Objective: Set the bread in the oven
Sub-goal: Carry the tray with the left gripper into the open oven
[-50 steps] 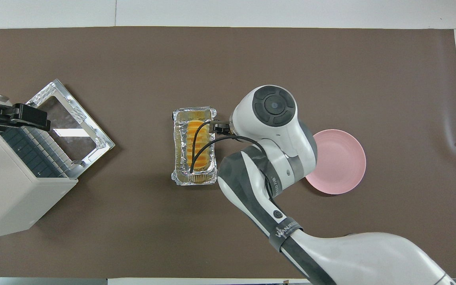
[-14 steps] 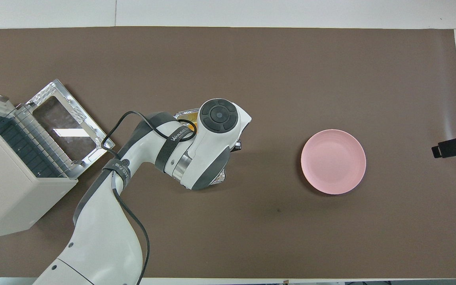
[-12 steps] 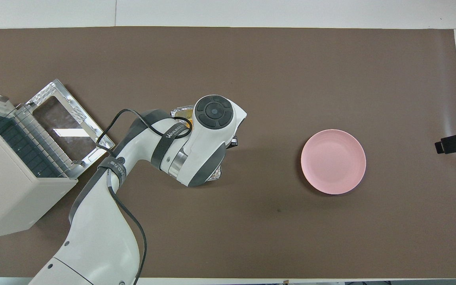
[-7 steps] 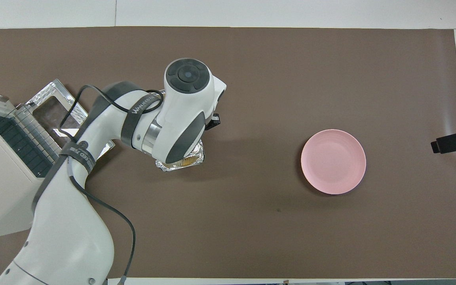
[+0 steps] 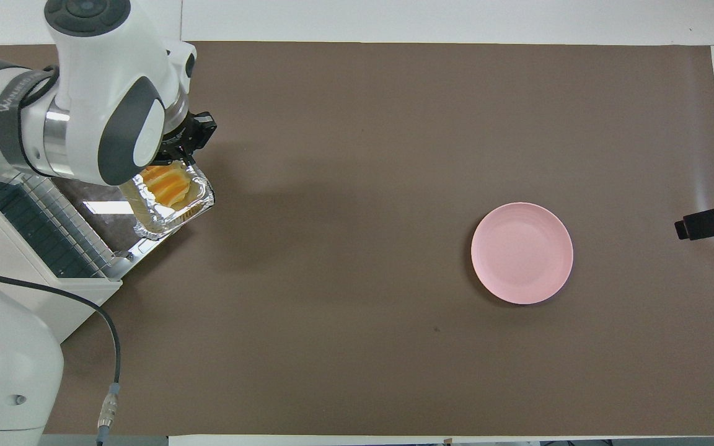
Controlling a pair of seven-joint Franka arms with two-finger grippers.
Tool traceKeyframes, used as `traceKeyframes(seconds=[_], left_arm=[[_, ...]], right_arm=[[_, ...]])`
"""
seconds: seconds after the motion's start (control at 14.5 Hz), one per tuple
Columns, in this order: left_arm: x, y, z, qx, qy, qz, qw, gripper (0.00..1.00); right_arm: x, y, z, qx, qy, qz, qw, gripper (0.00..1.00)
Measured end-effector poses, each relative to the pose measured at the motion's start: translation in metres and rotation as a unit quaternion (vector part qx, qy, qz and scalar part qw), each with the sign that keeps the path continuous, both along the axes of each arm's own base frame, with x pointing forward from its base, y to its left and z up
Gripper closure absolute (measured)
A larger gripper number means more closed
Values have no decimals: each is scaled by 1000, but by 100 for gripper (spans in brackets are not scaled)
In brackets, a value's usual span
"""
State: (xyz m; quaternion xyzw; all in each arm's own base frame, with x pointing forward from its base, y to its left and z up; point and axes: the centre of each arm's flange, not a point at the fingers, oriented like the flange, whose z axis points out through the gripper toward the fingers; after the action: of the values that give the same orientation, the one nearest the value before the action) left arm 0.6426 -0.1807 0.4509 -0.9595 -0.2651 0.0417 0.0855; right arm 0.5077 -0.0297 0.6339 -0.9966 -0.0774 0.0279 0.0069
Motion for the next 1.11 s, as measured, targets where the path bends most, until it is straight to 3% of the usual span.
traceKeyframes(seconds=[0.42,1.11], left_arm=[[-2,94,-41,22,27,73,997,98],[-17,138,-53,14,46,79,996,98]], right_arm=[[-1,0,-1,0,6,0,1000,0],[-1,0,-1,0,6,0,1000,0]])
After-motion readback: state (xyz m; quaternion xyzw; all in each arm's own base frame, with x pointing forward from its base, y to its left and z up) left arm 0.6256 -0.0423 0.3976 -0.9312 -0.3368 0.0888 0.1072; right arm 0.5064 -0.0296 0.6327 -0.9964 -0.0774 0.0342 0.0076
